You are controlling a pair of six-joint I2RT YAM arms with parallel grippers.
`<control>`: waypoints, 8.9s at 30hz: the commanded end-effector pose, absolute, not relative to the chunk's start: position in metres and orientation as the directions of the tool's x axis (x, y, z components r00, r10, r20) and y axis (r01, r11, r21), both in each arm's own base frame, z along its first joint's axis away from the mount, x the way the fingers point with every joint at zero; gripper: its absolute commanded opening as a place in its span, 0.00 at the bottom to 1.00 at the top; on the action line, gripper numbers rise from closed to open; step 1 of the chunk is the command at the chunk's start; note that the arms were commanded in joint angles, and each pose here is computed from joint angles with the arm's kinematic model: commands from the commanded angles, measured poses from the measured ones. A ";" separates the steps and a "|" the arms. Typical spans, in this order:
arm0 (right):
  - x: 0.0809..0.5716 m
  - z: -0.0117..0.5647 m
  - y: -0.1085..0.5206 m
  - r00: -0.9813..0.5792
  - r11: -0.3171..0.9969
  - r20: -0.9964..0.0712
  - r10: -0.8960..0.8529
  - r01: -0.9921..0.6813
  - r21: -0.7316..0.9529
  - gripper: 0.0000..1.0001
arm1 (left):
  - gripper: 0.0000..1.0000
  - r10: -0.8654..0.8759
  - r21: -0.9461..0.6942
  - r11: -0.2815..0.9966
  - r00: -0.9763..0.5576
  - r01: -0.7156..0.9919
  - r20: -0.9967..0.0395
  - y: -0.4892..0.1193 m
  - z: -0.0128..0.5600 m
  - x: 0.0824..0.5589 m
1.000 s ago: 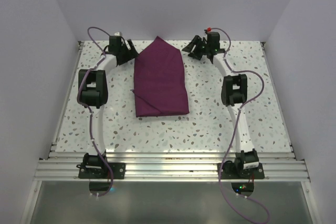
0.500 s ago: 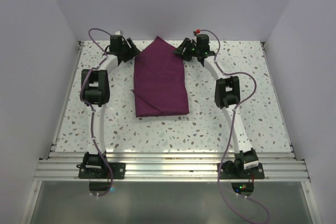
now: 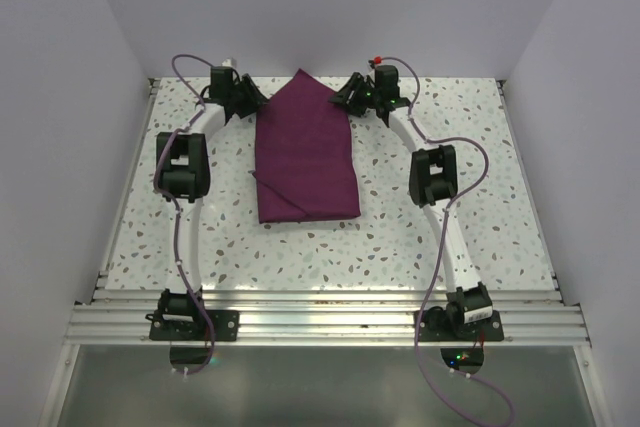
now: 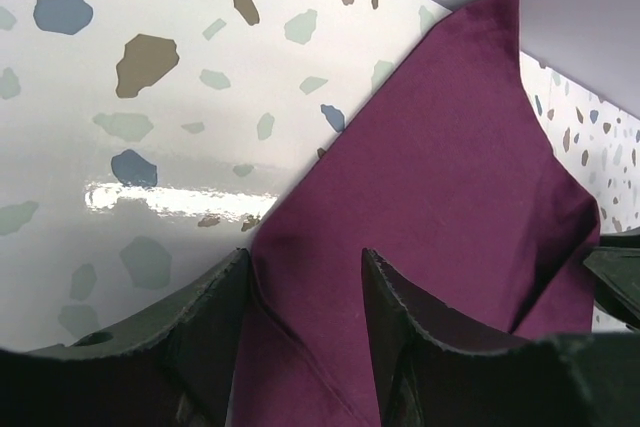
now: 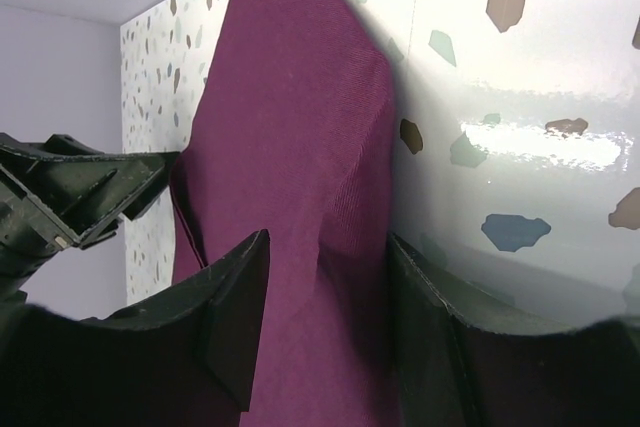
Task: Prepare the surgical pack
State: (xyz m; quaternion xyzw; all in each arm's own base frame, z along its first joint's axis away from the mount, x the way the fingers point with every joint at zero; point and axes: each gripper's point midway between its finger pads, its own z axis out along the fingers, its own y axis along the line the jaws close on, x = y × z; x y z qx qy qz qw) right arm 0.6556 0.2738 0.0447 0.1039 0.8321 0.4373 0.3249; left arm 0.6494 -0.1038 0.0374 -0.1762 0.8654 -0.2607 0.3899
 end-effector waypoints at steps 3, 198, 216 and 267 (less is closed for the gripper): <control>0.651 0.010 0.267 -0.786 0.614 -0.393 0.478 -0.021 0.789 0.49 | 0.49 -0.459 -0.507 0.843 -0.735 -0.182 -0.499 -0.093 -0.008 0.620; 0.131 0.121 0.344 -0.797 0.522 0.074 -0.600 -0.319 0.791 0.37 | 0.45 -0.323 -0.443 0.883 -0.885 -0.155 -0.334 -0.056 0.094 0.352; 0.297 0.113 0.153 -0.969 0.961 -0.204 0.142 0.085 0.263 0.26 | 0.40 -0.247 -0.512 0.852 -0.947 -0.110 -0.207 -0.089 0.053 0.328; 0.438 0.123 0.179 -0.938 0.729 -0.068 0.340 0.217 0.649 0.64 | 0.66 0.142 -0.137 0.929 -0.672 0.344 -0.727 -0.168 0.185 0.313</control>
